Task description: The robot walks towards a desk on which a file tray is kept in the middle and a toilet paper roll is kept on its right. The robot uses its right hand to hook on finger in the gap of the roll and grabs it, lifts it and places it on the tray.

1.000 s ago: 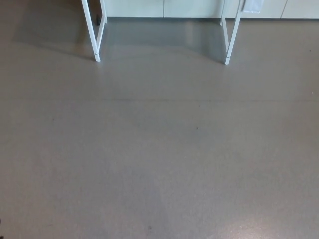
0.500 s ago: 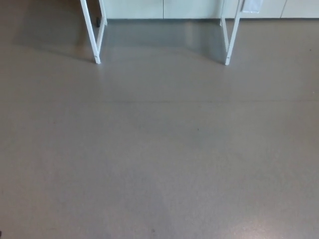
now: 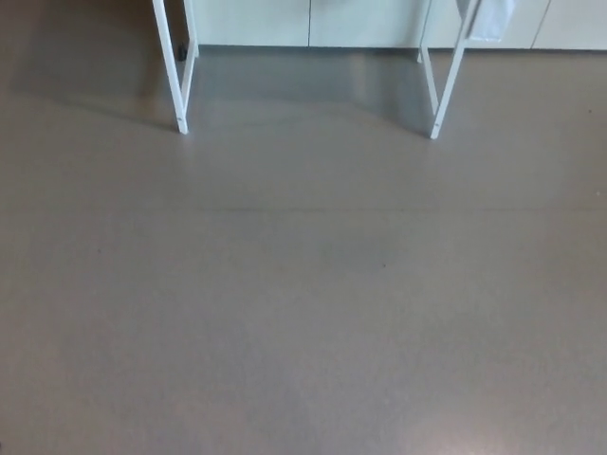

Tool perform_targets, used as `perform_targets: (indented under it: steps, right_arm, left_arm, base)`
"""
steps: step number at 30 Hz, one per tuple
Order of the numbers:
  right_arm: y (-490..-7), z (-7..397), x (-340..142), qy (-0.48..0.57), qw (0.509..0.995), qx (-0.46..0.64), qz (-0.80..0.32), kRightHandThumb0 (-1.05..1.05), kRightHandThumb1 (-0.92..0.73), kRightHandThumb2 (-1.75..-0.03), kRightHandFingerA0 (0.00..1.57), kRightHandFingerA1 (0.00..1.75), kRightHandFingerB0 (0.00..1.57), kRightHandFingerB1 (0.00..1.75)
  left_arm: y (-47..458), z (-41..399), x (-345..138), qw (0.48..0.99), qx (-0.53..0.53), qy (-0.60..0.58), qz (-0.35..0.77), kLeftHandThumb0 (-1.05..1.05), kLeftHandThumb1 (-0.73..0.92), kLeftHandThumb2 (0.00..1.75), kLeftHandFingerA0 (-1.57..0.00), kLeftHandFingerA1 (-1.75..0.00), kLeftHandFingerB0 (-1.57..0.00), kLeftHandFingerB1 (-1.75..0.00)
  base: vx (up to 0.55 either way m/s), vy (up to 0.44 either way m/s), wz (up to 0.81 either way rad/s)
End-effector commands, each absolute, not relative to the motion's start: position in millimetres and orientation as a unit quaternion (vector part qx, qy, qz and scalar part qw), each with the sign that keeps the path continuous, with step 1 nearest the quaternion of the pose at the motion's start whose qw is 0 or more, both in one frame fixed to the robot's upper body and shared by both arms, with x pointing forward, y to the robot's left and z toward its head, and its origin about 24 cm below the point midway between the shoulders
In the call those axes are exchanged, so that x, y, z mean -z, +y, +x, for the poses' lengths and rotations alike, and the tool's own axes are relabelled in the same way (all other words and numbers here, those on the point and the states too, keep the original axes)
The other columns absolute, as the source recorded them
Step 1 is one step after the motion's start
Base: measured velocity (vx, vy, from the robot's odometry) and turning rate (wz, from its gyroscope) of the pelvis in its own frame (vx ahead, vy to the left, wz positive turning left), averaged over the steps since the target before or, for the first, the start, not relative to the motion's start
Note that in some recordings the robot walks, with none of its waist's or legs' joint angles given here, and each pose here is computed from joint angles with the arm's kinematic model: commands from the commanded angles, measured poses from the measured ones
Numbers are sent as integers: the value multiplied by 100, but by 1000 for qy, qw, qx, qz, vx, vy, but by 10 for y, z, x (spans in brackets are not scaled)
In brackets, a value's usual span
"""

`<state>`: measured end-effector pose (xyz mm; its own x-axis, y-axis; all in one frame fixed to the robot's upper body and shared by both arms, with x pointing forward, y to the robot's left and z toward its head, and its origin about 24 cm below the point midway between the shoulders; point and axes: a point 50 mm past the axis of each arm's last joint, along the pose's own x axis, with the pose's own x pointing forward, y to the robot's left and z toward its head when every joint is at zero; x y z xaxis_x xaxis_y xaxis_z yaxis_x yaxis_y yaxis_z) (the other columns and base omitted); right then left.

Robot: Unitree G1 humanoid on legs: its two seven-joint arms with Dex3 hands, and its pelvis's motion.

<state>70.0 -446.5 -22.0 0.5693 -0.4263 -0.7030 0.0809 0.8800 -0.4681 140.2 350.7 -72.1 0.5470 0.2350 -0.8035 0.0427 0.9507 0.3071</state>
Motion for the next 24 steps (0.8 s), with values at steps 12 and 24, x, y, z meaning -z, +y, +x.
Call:
perform_targets:
  steps: [12, 24]
  right_arm:
    - [-4537, 820, 101, 433, 864, 144, -213, -73, -47, -86, 0, 23, 2, 28]
    - [-4547, 888, 65, 425, 869, 141, -208, -64, -46, -86, 0, 28, 1, 30]
  left_arm:
    - [3484, 1398, 731, 862, -34, 479, 165, -62, 92, 71, -7, -37, -10, -38]
    - [3473, 1377, 745, 865, -35, 476, 155, -61, 92, 71, -6, -37, -10, -37]
  base:
    - [255, -129, 21]
    - [218, -71, -3]
